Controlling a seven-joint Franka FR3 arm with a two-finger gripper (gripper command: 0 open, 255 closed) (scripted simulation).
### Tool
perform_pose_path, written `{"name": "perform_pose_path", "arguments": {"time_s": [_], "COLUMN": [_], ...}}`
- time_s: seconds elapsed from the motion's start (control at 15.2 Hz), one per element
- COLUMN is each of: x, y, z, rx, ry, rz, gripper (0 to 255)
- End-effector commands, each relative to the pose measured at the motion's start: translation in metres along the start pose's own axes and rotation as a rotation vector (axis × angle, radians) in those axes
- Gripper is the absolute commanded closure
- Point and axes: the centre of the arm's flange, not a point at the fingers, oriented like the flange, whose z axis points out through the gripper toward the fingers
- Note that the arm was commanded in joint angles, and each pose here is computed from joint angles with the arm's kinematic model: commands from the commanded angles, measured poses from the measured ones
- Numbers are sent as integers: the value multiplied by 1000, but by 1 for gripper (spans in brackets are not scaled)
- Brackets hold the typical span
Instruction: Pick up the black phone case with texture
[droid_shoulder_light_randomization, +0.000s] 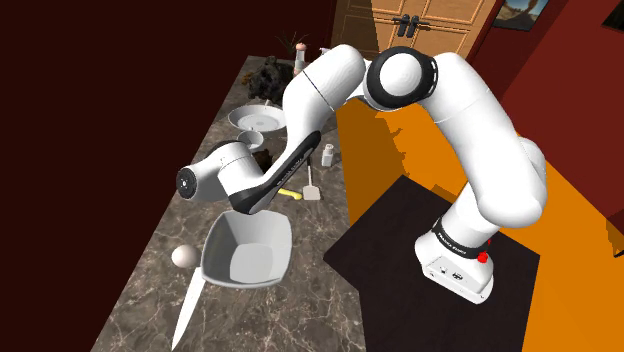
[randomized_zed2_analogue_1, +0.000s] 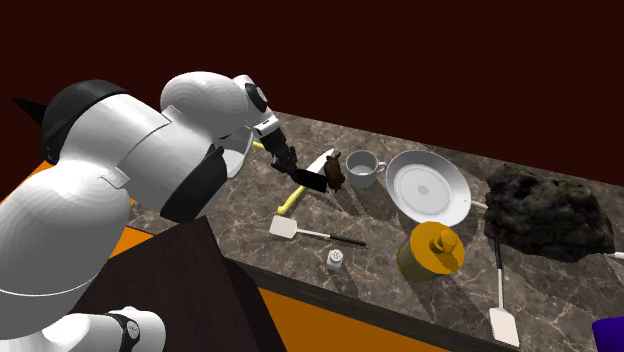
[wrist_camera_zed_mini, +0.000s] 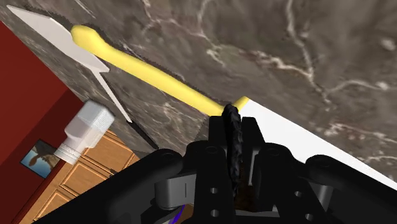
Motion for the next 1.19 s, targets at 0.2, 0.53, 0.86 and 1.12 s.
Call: {"name": "perform_pose_path", "arguments": {"time_s": [0.2, 0.53, 0.86, 1.12], "x": [2, 18, 34, 47], "y": [2, 13, 24, 33], "z": [-4, -22, -40, -54], "rx": [1, 1, 1, 1], "ry": [0, -1, -1, -1], "rz": [0, 0, 0, 0], "gripper": [255, 255, 255, 255]}}
